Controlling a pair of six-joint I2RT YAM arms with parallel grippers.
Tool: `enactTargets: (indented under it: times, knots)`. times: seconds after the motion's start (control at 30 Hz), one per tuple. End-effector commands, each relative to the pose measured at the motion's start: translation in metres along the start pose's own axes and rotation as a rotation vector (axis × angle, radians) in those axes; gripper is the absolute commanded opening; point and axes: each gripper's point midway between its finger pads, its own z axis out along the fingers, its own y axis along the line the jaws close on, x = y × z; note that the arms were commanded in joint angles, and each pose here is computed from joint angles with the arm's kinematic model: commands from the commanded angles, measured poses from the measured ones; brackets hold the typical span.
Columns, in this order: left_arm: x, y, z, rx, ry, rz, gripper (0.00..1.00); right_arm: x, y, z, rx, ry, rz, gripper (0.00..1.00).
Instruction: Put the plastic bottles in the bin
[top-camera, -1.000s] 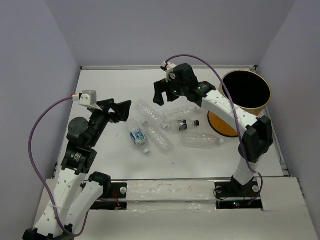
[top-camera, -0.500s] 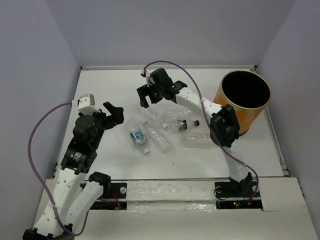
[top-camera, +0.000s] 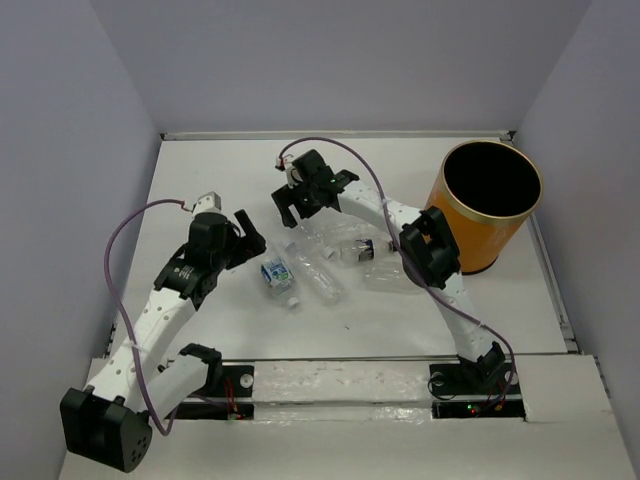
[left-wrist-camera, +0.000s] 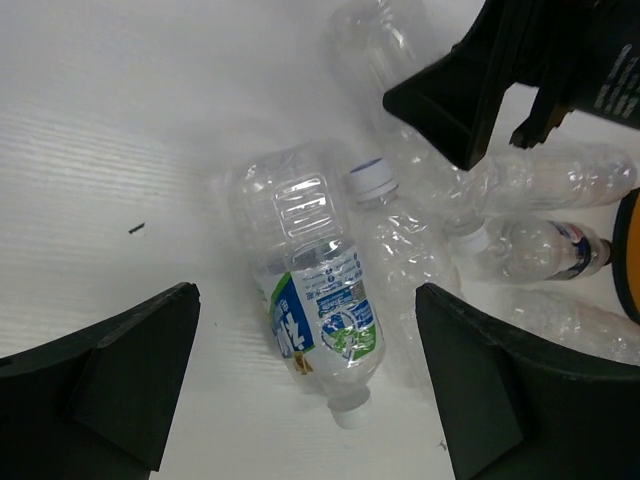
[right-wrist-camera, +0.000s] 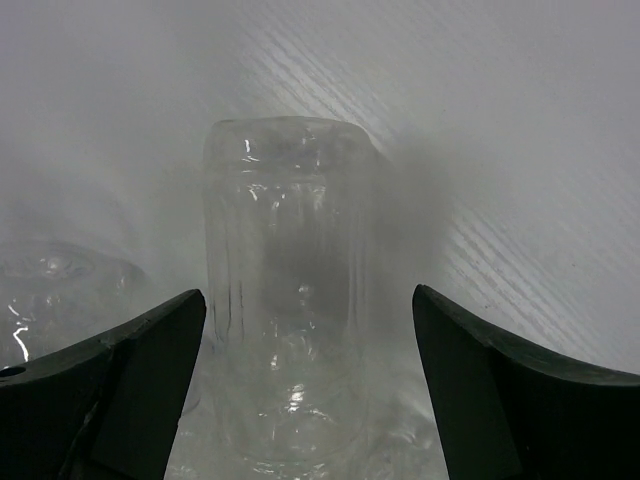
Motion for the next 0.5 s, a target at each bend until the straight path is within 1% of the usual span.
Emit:
enactTargets:
  times: [0.0,0.03,0.13,0.17,0.2,0.23,0.27,0.3,0.33,0.4,0.47]
  knots:
    - [0.028,-0.003,0.009,0.038,0.099,-0.024,0.99,-0.024,-0.001,0.006,0.013,-0.065,-0.069,0.85]
    - [0.036,-0.005,0.012,0.056,0.125,-0.032,0.99,-0.03,-0.001,0.006,0.013,-0.082,-0.068,0.76]
    - [0.044,-0.003,0.018,0.061,0.146,-0.038,0.99,-0.043,0.001,0.002,0.01,-0.13,-0.076,0.67]
    - [0.046,-0.003,0.019,0.064,0.152,-0.038,0.99,-0.046,0.002,0.001,0.009,-0.141,-0.079,0.66]
    - [0.048,-0.004,0.02,0.067,0.163,-0.04,0.99,-0.05,0.003,0.0,0.005,-0.156,-0.083,0.66]
    - [0.053,-0.003,0.024,0.062,0.178,-0.04,0.99,-0.052,0.003,0.0,0.002,-0.159,-0.087,0.73]
    - [0.055,-0.003,0.025,0.067,0.19,-0.04,0.99,-0.051,0.004,0.001,-0.003,-0.155,-0.091,0.78]
    - [0.059,-0.002,0.028,0.061,0.207,-0.041,0.99,-0.049,0.004,0.002,-0.005,-0.149,-0.092,0.82]
    - [0.062,-0.004,0.029,0.07,0.219,-0.044,0.99,-0.044,0.003,0.005,-0.006,-0.14,-0.089,0.84]
    - [0.068,-0.002,0.035,0.06,0.246,-0.049,0.99,-0.038,0.003,0.007,-0.007,-0.125,-0.085,0.82]
    - [0.075,-0.002,0.041,0.062,0.267,-0.058,0.99,-0.03,0.002,0.011,-0.008,-0.107,-0.081,0.83]
